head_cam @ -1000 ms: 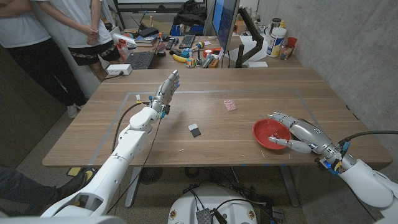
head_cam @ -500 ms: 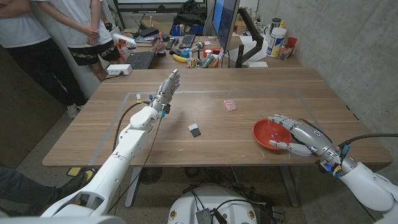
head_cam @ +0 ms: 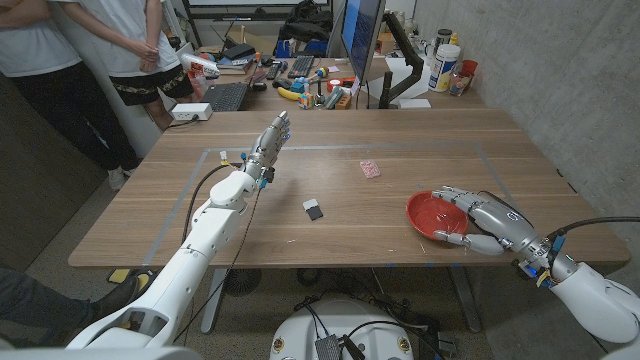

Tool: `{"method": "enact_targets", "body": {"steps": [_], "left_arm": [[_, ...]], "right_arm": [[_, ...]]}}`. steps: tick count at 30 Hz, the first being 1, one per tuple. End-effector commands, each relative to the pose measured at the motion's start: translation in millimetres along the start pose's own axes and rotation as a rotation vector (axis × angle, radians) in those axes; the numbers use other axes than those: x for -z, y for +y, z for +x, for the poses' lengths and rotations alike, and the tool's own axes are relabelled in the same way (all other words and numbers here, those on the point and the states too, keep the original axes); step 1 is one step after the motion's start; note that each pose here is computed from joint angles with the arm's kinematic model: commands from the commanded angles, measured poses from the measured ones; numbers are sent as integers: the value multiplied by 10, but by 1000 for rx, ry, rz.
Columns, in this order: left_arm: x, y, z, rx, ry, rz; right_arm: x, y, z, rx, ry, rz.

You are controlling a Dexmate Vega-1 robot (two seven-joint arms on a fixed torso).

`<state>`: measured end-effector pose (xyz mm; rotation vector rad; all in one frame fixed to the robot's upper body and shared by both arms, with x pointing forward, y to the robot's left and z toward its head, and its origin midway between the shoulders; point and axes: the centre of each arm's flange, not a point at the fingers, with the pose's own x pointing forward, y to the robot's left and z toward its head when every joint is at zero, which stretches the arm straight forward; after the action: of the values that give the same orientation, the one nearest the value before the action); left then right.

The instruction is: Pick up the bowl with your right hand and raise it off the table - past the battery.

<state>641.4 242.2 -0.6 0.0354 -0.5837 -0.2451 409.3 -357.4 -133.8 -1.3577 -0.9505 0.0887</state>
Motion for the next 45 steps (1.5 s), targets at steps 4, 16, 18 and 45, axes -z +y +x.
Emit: {"method": "enact_targets", "body": {"steps": [4, 16, 18, 45], "left_arm": [[2, 10, 4, 3, -5, -5], [9, 12, 15, 2, 4, 7], [3, 7, 10, -3, 6, 27], [-20, -22, 9, 8, 11, 31]], "right_arm": [[-42, 38, -18, -29, -3, -78], [-69, 71, -55, -43, 8, -158], [-77, 86, -57, -49, 9, -169], [-91, 160, -41, -120, 32, -228]]}}
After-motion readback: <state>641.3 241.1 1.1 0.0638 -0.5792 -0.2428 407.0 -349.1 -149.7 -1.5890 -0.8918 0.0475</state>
